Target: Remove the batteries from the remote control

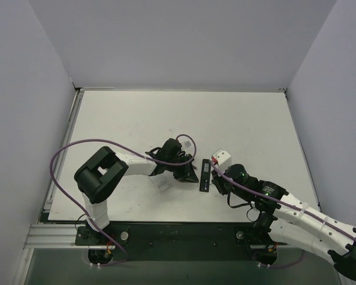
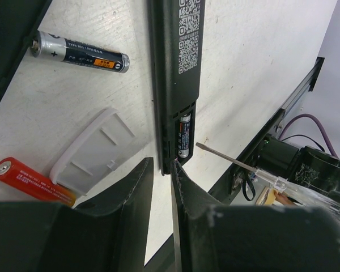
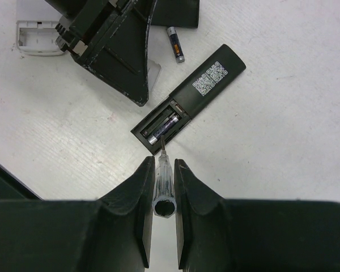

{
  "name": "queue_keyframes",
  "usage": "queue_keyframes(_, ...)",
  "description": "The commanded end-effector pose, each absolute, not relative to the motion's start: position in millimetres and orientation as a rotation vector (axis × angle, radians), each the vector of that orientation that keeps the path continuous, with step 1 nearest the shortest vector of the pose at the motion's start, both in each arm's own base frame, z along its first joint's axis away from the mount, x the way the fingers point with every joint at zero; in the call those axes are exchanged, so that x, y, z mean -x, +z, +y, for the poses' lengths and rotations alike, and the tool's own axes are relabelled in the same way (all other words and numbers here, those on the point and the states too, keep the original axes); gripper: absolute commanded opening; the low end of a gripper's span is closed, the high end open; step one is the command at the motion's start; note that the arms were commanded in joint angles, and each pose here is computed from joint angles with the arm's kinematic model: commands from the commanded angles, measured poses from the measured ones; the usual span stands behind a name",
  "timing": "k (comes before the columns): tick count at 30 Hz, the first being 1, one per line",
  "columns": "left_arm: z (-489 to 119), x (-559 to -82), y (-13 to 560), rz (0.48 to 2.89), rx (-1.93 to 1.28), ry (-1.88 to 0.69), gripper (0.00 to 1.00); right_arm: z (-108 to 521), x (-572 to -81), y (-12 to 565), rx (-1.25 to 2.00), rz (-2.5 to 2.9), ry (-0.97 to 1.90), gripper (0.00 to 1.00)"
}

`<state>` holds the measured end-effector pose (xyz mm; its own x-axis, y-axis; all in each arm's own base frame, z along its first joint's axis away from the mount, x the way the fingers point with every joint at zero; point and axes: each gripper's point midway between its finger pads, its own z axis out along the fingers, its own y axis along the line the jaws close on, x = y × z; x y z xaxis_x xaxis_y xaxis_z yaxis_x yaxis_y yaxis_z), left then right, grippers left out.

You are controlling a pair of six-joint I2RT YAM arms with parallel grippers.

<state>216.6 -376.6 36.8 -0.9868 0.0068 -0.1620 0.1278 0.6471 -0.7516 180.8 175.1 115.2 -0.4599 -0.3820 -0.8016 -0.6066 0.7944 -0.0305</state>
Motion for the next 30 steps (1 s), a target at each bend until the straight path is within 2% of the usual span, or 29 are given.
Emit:
queue_keyframes(1,-384,-217,40,2.687,-0.140,-1.306,0.29,187,-187,132,0.792,2.030,0.347,0.00)
queue_keyframes(30,-385,-214,31,2.716,-0.128,-1.317,0.29,188,-196,127,0.838,2.028,0.281,0.00)
